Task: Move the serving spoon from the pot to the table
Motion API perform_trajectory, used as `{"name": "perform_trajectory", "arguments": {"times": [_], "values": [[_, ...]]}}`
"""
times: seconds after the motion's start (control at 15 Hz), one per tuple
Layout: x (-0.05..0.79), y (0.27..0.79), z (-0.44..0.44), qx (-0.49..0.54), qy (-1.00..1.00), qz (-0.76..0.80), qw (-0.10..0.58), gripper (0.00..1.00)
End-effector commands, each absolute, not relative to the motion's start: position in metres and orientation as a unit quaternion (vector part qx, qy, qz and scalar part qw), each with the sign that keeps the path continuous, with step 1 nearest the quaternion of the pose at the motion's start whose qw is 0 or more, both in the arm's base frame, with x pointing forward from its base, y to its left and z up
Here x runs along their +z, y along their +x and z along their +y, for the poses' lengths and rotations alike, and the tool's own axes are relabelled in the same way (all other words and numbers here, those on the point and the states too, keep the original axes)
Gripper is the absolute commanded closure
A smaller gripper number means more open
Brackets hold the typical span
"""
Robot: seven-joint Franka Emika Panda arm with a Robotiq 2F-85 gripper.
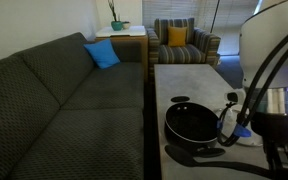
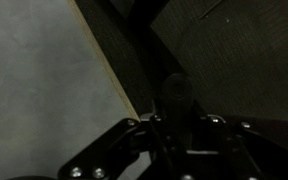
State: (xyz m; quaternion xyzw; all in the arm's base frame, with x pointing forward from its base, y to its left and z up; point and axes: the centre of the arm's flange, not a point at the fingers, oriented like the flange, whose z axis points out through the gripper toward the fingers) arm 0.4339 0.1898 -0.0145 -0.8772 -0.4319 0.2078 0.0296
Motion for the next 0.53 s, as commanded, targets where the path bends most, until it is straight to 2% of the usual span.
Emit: {"name": "perform_trajectory", "arguments": {"times": [0.0,0.33,0.47], "values": [[-0.033,0.437,0.175,0.226,-0.869,-0.438,0.041,0.93],[-0.06,0.444,0.158,0.247,-0.846,-0.467,0.07,0.93],[-0.07,0.449,0.149,0.245,-0.866,-0.434,0.032,0.93]]}}
